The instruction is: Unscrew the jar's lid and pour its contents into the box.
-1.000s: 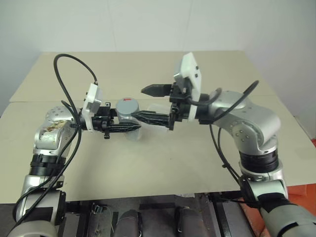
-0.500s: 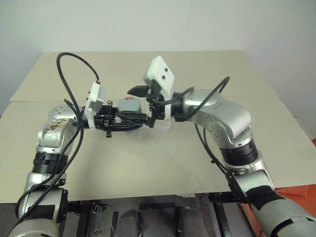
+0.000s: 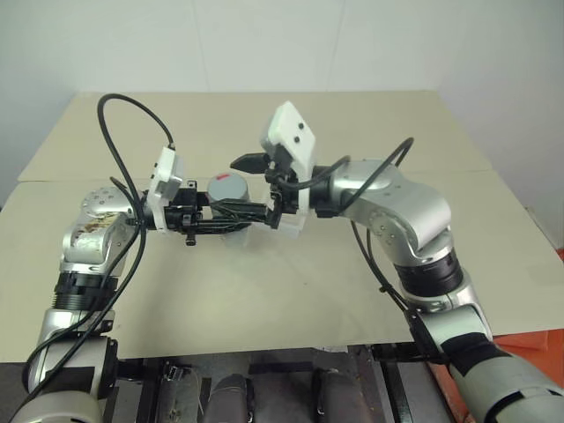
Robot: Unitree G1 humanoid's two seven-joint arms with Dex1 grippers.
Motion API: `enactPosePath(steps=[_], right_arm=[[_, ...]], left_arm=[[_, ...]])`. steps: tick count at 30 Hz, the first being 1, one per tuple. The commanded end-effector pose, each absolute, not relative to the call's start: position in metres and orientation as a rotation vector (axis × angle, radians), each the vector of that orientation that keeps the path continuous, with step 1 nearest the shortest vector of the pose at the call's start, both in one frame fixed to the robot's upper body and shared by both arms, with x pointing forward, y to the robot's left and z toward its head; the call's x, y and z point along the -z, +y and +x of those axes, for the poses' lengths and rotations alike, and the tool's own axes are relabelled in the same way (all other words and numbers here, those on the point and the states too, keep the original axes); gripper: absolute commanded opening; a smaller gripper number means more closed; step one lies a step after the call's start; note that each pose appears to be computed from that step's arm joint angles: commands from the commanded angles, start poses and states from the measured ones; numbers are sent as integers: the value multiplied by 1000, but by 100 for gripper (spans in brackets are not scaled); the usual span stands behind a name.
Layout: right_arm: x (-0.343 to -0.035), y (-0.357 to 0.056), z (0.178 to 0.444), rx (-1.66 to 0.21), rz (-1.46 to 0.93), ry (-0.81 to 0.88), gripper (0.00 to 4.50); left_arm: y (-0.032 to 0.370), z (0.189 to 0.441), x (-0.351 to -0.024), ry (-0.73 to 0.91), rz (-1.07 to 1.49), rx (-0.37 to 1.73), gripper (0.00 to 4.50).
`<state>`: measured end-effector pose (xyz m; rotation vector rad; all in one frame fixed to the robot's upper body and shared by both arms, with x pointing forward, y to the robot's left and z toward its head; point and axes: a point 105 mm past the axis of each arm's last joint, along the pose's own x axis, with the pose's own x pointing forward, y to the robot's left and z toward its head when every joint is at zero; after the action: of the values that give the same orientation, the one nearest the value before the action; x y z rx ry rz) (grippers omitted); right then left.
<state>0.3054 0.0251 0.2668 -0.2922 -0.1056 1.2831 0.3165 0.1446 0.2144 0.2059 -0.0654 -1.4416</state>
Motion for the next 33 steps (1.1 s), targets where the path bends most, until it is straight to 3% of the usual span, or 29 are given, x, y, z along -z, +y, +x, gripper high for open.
enactPosePath(steps=[1, 19, 26, 33], right_arm=[[-286, 4, 310, -1208, -281, -194, 444], [-280, -19, 307, -1192, -272, -180, 444], [-274, -22, 294, -1290, -309, -165, 444], [-288, -9, 285, -1361, -231, -202, 444]], left_arm=[[147, 310, -227, -120, 247, 1456, 192], [147, 308, -228, -119, 251, 1473, 192], [146, 311, -228, -117, 249, 1464, 192], [142, 316, -228, -119, 241, 1463, 192]])
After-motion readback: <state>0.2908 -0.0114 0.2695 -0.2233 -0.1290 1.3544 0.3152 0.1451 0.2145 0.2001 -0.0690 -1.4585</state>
